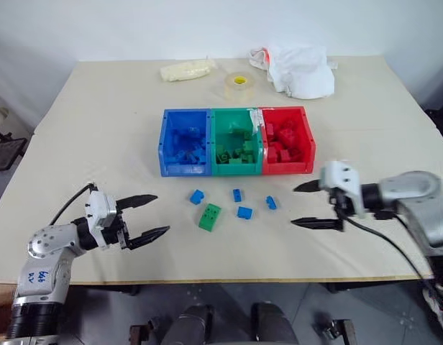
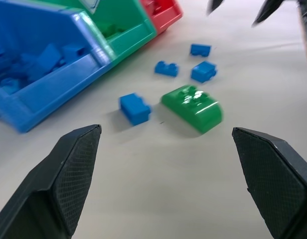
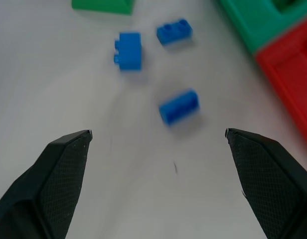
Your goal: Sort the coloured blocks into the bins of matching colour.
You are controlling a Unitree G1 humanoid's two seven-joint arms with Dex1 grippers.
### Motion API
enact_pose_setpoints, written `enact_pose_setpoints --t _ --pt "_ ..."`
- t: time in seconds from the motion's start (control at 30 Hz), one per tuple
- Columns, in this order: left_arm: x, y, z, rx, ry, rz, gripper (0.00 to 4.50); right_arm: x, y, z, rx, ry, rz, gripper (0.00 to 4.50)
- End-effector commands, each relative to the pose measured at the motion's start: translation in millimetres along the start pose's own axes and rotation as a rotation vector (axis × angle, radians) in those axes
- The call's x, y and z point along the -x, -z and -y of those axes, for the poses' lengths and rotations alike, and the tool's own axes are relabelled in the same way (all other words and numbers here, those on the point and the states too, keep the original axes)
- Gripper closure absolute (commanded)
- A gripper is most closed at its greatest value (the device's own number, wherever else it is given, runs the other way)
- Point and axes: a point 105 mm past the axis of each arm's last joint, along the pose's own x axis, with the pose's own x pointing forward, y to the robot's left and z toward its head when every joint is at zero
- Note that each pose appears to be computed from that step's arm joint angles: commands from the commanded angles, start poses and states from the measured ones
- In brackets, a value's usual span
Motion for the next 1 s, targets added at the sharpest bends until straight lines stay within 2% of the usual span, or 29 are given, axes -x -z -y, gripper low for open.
enact_pose_setpoints --t 0.03,0.27,0.37,0.73,0.77,1.0 --pt "-1.9 -13.2 5.8 -0.042 -0.004 0.044 0.03 -10.0 -4.0 7.3 0.035 -0.003 0.008 0.00" --pt "-1.5 -13.8 15.5 -0.041 -0.028 0.049 0.03 -31.0 17.3 13.0 0.029 -0.019 -0.046 0.00" --pt "2.7 -12.9 17.1 -0.041 -0.044 0.044 0.00 -34.4 17.1 18.0 0.022 0.004 -0.015 0.59" --pt "2.9 -14.1 12.6 -0.050 -0.067 0.048 0.00 -42.5 1.5 23.2 0.017 0.037 0.084 4.35" --pt "2.3 -14.4 11.8 -0.053 -0.068 0.050 0.00 -41.9 -1.0 23.4 0.020 0.042 0.092 4.47" --pt "0.2 -14.2 8.4 -0.058 -0.074 0.056 0.00 -34.5 -24.3 28.0 0.037 0.082 0.163 4.47"
